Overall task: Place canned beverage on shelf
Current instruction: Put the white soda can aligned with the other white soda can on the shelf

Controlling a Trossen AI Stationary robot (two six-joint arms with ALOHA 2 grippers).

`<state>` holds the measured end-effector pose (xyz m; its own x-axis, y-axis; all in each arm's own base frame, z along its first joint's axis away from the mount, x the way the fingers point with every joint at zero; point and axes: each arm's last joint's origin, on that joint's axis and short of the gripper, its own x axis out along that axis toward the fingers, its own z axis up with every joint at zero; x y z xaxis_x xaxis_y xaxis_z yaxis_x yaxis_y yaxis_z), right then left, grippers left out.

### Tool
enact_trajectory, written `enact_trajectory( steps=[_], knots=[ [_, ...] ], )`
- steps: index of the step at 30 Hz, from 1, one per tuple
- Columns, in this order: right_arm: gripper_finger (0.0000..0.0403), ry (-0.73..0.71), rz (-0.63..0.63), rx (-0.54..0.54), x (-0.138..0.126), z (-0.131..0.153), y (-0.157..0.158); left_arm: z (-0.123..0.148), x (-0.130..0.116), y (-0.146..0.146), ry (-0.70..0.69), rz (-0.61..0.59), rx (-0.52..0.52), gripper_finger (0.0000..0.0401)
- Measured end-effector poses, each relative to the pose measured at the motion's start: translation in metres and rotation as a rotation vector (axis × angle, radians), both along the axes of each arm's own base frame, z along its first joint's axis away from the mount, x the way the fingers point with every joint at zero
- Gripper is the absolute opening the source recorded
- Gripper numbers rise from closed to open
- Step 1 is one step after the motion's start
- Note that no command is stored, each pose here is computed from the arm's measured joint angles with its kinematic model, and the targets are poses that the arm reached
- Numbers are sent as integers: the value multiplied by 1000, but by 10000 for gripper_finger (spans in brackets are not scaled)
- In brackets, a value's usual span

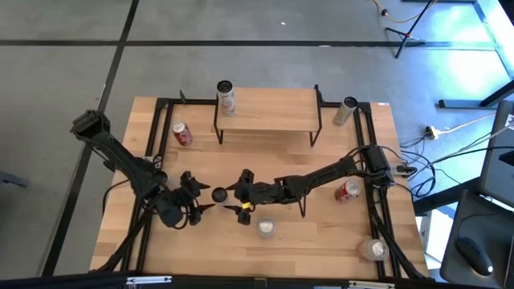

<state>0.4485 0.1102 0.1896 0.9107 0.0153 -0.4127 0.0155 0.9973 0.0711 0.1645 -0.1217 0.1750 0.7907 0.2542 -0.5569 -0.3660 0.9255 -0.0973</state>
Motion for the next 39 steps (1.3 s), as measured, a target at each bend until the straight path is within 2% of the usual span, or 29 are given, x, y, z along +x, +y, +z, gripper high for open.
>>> enact_trajectory(
  steps=[8,28,33,39],
  knots=[
    [296,-34,-10,4,6,-9,0,0,4,7,0,42,13,318],
    [296,-99,-29,23,15,-19,-10,-2,3,8,27,31,21,318],
    [296,-87,-26,19,14,-20,-8,-2,3,7,54,1,-9,318],
    [296,-145,-48,26,16,-15,-9,-2,3,3,61,-38,-49,318]
  ],
)
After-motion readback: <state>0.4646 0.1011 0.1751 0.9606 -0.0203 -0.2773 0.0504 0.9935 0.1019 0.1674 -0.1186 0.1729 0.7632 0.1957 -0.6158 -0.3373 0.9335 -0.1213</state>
